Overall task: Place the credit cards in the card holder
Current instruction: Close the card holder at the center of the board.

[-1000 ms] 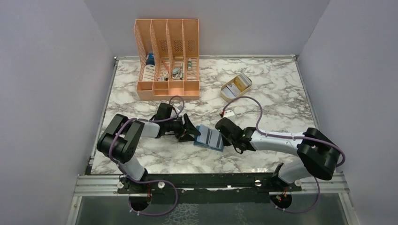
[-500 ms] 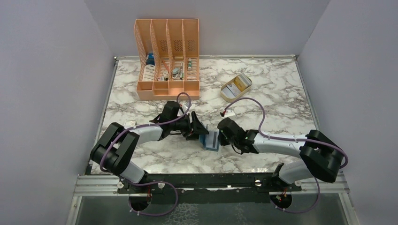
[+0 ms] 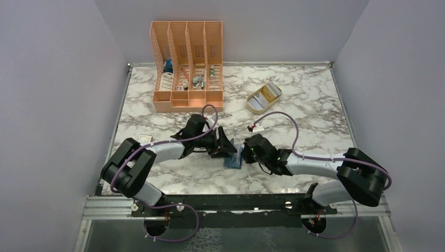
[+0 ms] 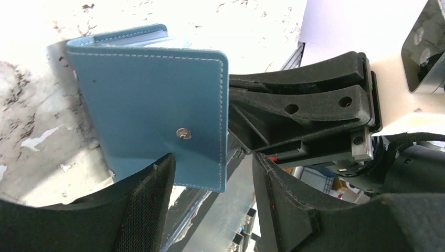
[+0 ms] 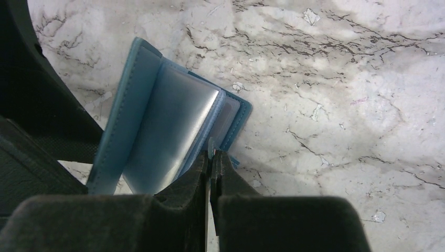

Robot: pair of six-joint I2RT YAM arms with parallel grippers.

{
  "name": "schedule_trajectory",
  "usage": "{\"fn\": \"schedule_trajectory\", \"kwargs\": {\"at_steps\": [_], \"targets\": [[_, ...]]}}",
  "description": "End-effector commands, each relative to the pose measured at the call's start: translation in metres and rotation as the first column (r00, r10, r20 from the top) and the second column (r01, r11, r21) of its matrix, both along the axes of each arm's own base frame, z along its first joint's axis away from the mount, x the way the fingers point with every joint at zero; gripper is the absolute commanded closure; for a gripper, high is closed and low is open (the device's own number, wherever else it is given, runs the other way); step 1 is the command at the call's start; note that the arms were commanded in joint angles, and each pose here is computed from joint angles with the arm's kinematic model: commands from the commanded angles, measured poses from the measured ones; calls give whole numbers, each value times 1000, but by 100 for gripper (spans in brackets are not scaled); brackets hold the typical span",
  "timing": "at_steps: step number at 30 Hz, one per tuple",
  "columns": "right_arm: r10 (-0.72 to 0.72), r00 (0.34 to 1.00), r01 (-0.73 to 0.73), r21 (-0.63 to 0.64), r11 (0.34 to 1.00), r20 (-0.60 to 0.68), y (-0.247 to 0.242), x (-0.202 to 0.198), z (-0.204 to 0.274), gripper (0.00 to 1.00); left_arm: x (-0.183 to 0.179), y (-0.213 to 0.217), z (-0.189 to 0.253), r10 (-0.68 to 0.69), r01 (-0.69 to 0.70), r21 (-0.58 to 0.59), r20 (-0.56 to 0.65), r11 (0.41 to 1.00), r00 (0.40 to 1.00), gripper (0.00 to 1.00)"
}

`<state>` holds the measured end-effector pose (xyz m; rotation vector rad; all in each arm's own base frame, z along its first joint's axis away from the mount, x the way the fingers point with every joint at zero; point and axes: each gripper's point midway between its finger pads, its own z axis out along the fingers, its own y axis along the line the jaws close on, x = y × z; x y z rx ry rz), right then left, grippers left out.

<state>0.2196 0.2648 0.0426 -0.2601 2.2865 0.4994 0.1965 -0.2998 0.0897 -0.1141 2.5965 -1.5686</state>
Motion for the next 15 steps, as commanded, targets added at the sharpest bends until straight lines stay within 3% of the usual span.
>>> {"fn": "schedule_trajectory", "kwargs": {"at_steps": [1,11,15], "targets": [[11,999,-15,76,997,48,10,2,16,99,17,-9,7,3,-3,0,98,1000,995,42],[-19,998,14,74,997,67,2,4,19,99,23,-20,1,-39,37,18,133,999,990,41],[-41,997,37,72,997,64,-4,2,18,99,26,-20,-10,-38,33,40,122,999,992,49]]}}
